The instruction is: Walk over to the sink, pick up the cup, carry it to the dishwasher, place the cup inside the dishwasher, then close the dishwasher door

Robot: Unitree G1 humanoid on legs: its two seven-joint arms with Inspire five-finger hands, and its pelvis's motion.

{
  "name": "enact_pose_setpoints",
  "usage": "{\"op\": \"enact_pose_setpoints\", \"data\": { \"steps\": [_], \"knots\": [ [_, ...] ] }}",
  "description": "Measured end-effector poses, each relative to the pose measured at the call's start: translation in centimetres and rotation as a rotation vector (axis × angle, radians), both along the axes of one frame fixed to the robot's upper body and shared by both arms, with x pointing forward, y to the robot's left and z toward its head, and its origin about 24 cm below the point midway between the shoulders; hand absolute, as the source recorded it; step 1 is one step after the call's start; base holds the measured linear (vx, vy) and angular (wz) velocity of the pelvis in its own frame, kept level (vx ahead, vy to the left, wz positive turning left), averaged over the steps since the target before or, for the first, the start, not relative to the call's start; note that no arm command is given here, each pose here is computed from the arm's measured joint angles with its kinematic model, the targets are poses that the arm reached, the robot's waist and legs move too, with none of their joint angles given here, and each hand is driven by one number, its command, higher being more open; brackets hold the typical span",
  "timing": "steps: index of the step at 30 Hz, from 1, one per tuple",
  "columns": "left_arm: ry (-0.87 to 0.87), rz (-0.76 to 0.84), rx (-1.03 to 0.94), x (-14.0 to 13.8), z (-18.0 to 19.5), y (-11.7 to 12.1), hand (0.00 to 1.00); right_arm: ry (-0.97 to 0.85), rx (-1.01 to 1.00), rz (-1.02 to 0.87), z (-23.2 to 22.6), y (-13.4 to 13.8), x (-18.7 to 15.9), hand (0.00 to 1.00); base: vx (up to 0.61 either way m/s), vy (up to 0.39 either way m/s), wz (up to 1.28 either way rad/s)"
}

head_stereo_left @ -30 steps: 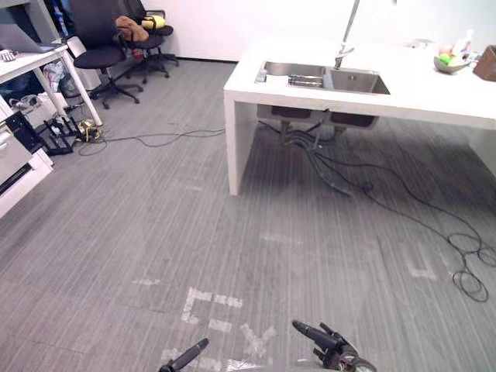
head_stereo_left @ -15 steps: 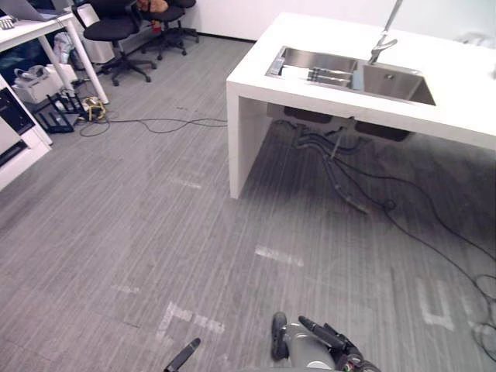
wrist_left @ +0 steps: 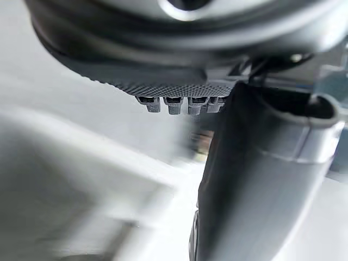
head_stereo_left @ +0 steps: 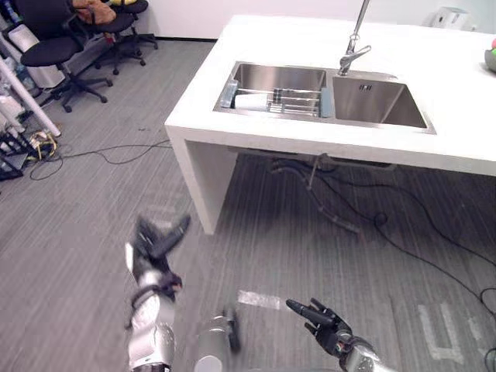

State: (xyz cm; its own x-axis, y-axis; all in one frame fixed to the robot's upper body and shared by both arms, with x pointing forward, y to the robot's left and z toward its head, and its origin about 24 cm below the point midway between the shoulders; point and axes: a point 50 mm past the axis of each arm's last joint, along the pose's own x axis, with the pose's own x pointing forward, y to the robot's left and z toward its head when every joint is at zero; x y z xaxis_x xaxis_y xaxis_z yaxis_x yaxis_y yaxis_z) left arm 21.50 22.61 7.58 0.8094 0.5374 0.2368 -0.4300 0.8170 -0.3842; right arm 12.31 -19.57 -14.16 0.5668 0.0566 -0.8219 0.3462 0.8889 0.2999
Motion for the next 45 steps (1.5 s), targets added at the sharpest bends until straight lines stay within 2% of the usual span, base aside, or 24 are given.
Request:
{"op": "enact_pose_setpoints", "data": {
  "steps": [4,6,9,12,16,20,23,26,27,31,33,36,38,41,45],
  "knots": [
    [-0.305,0.067,0.153,-0.7,5.8,-0.6,1.0,0.048,-0.023,0.018,-0.4,0.1,-1.0,1.0,0.64,0.272,-0.18],
    [-0.435,0.072,0.254,-1.7,8.2,-1.0,1.0,0.072,0.005,0.0,-0.8,1.6,-1.3,1.0,0.63,0.214,-0.41],
    [-0.546,0.012,0.33,-2.1,10.1,-1.9,1.0,0.087,0.041,-0.027,-1.2,3.6,-1.8,1.0,0.42,0.1,-0.39],
    [-0.584,-0.004,0.354,-2.4,10.6,-2.4,1.0,0.045,0.032,-0.021,-1.0,3.4,-1.2,1.0,0.34,0.041,-0.43],
    [-0.582,-0.071,0.417,-1.3,10.7,-3.9,1.0,-0.032,0.03,-0.041,-0.5,3.5,-0.1,1.0,0.27,-0.07,0.17],
    [-0.461,-0.108,0.41,0.8,9.2,-4.2,1.0,0.001,0.048,-0.048,-0.9,3.9,-1.0,1.0,0.33,-0.283,0.35],
    [-0.319,-0.154,0.416,2.0,7.3,-5.6,1.0,0.034,0.017,0.017,-0.9,2.7,-0.9,1.0,0.29,-0.238,-0.15],
    [-0.18,-0.205,0.567,2.8,5.9,-6.6,1.0,0.063,0.015,0.067,-1.1,2.4,-1.0,1.0,0.16,-0.156,-0.28],
    [-0.085,-0.211,0.653,3.4,4.8,-6.6,1.0,0.076,0.019,0.085,-1.1,2.2,-1.0,1.0,0.09,-0.111,-0.35],
    [0.275,-0.16,0.835,4.5,0.5,-4.7,1.0,0.094,0.023,0.1,-1.1,1.5,-1.1,1.0,0.07,-0.075,-0.2],
    [0.311,-0.135,0.895,4.5,0.4,-4.3,1.0,0.093,0.015,0.105,-1.1,1.2,-0.9,1.0,0.09,-0.017,0.17],
    [0.329,-0.126,1.1,4.8,1.2,-3.2,1.0,0.119,-0.001,0.101,-1.2,0.5,-1.1,1.0,0.13,0.039,0.26],
    [0.306,-0.126,1.224,5.9,3.0,-2.8,1.0,0.149,-0.041,0.088,-1.2,-1.2,-1.7,1.0,0.1,0.123,0.26],
    [0.352,-0.126,1.327,7.3,4.1,-1.9,1.0,0.164,-0.062,0.078,-1.2,-1.5,-2.2,1.0,0.11,0.123,0.13],
    [0.453,-0.169,1.404,7.5,3.6,-0.4,1.0,0.179,-0.072,0.072,-1.3,-1.5,-2.3,1.0,0.07,0.075,-0.12]
  ]
}}
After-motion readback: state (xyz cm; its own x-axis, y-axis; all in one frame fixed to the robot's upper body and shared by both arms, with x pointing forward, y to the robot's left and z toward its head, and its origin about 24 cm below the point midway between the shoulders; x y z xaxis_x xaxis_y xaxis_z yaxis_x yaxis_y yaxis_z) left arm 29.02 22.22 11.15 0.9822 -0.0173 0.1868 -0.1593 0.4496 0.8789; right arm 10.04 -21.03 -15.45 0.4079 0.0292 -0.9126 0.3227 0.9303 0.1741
